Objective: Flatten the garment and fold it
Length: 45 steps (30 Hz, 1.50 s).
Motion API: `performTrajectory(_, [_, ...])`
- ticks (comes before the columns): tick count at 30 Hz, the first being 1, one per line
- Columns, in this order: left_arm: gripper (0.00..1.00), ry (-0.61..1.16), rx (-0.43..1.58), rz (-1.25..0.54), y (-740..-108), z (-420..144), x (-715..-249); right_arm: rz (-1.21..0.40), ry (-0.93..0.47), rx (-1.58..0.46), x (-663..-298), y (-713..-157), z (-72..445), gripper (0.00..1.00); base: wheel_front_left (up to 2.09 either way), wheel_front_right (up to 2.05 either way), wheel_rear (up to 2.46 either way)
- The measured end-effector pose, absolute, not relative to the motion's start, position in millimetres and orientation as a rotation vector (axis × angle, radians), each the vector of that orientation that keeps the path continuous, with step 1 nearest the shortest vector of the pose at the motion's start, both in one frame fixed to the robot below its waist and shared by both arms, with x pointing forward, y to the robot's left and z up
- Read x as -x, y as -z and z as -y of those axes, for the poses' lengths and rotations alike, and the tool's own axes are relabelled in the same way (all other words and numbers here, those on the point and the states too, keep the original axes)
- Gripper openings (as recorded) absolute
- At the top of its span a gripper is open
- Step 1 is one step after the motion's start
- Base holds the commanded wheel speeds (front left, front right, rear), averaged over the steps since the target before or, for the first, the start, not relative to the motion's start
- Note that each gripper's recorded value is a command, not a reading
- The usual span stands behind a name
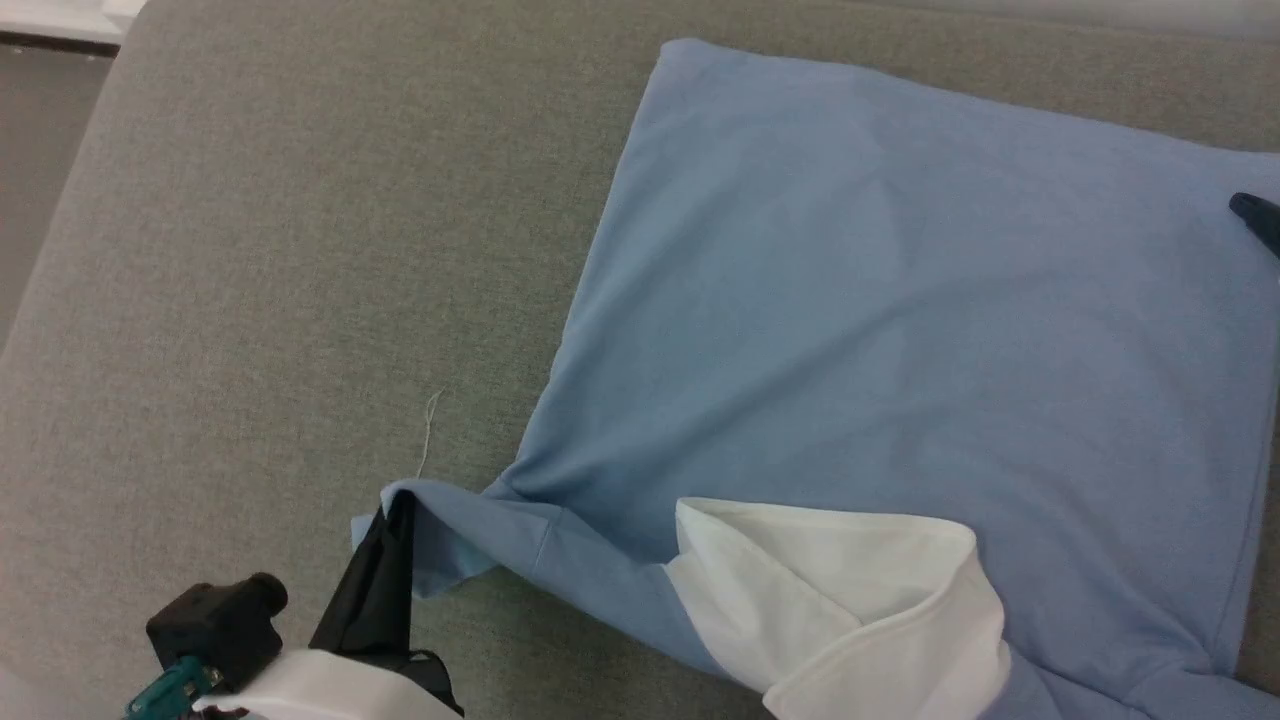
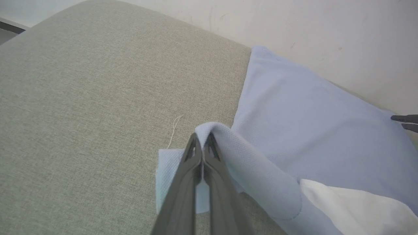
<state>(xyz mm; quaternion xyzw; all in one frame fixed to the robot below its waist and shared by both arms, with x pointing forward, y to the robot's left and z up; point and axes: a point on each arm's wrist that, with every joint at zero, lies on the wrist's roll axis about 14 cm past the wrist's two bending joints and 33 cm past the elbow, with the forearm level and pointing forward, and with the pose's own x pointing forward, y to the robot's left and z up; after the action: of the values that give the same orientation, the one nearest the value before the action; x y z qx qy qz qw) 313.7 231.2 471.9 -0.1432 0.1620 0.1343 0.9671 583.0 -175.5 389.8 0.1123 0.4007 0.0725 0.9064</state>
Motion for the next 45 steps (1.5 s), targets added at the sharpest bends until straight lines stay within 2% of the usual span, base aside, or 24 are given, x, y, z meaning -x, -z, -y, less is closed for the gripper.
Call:
performTrajectory(6, [0.00, -0.300, 0.272, -0.362, -459.2, -237.8, -316.0, -0.996, -0.168, -0.179, -590.2, -354.0, 162.3, 1.00, 0.00, 0.00, 0.00])
performTrajectory(7, [0.00, -0.305, 0.271, -0.368, -457.6, -238.9, -315.0, -1.023, -0.170, -0.176, -589.9, -352.2, 161.7, 0.68, 0.00, 0.00, 0.00])
performTrajectory(8, [0.00, -0.309, 0.269, -0.371, -456.6, -239.7, -314.6, -1.047, -0.171, -0.173, -589.7, -351.2, 161.9, 0.32, 0.00, 0.00, 0.00])
performTrajectory(9, [0.00, -0.310, 0.268, -0.374, -455.9, -240.2, -314.2, -1.063, -0.173, -0.167, -589.3, -351.6, 162.0, 0.12, 0.00, 0.00, 0.00])
performTrajectory(10, [0.00, -0.311, 0.268, -0.375, -455.4, -240.5, -313.6, -1.071, -0.173, -0.162, -588.6, -352.1, 161.9, 0.00, 0.00, 0.00, 0.00])
performTrajectory(18, [0.00, -0.294, 0.266, -0.352, -460.9, -240.4, -313.6, -1.024, -0.204, -0.078, -580.0, -367.7, 157.8, 0.00, 0.00, 0.00, 0.00])
performTrajectory(21, [0.00, -0.282, 0.254, -0.333, -466.8, -242.7, -312.9, -0.944, -0.228, -0.011, -578.3, -386.8, 158.4, 0.00, 0.00, 0.00, 0.00])
performTrajectory(25, [0.00, -0.276, 0.240, -0.301, -477.9, -248.1, -309.6, -0.741, -0.254, 0.077, -579.9, -448.9, 175.9, 0.00, 0.00, 0.00, 0.00])
performTrajectory(30, [0.00, -0.279, 0.225, -0.312, -477.9, -252.5, -303.0, -0.683, -0.248, 0.155, -551.0, -473.5, 207.0, 0.00, 0.00, 0.00, 0.00])
performTrajectory(38, [0.00, -0.219, 0.207, -0.343, -473.6, -244.8, -302.5, -0.838, -0.139, 0.168, -403.3, -441.5, 286.5, 0.00, 0.00, 0.00, 0.00])
performTrajectory(45, [0.00, -0.144, 0.196, -0.356, -470.0, -229.7, -318.2, -1.022, -0.021, -0.050, -265.3, -387.8, 291.7, 0.00, 0.00, 0.00, 0.00])
